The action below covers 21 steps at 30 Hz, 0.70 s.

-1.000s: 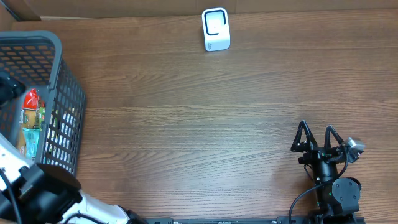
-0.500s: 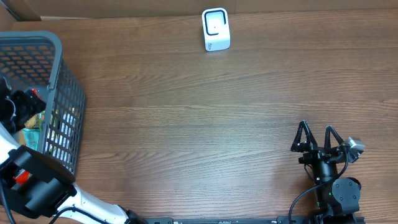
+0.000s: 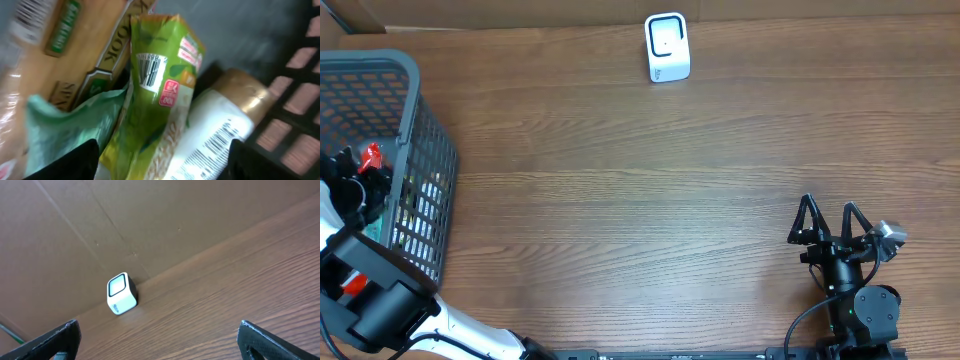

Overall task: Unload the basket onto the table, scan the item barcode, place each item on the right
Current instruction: 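Reach the left gripper into the basket and grasp the green juice carton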

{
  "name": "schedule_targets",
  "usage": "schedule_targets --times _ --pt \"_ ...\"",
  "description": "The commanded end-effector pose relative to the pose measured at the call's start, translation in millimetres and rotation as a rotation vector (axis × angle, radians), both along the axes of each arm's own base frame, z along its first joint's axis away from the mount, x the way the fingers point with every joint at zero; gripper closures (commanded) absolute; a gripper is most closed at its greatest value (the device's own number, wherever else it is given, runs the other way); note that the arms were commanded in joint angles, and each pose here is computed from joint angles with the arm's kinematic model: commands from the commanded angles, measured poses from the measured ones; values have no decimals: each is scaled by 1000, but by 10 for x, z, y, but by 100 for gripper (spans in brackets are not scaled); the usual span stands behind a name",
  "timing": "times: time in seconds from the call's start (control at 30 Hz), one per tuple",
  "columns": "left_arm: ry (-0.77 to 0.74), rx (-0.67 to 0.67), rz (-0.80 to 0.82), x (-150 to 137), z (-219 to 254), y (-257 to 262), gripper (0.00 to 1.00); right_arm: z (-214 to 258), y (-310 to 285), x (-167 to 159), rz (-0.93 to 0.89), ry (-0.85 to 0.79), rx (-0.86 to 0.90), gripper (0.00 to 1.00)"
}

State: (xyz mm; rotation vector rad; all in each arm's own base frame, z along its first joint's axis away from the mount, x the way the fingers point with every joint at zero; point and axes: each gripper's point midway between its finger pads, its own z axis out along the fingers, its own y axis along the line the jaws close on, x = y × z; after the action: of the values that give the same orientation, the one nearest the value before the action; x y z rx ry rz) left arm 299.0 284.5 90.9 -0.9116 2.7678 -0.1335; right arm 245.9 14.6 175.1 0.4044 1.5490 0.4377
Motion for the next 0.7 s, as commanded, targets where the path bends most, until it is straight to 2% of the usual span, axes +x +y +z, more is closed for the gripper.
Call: schedule_targets --times 0.0,0.13,0.2,0.23,0.3,0.33,0.53,0.67 --pt "29 -13 -29 -57 -214 -76 27 -12 -20 0 -10 -6 0 0" --pt "20 -3 -32 -42 -327 -76 29 -13 -20 0 -10 -6 0 0" --pt "12 5 -29 -18 -343 -66 38 -13 -20 0 -10 -6 0 0" --pt "9 6 -23 -8 -341 -60 51 -13 -20 0 -10 -6 0 0" --pt "6 8 -17 2 -337 -54 91 -12 -20 0 -10 -6 0 0" --pt "6 7 -18 4 -337 -59 96 -12 -20 0 -10 -6 0 0" --pt "16 -6 0 -7 -288 -76 96 -12 -20 0 -10 -6 0 0" --pt "5 -9 58 46 -42 -22 96 -12 -20 0 -10 -6 0 0"
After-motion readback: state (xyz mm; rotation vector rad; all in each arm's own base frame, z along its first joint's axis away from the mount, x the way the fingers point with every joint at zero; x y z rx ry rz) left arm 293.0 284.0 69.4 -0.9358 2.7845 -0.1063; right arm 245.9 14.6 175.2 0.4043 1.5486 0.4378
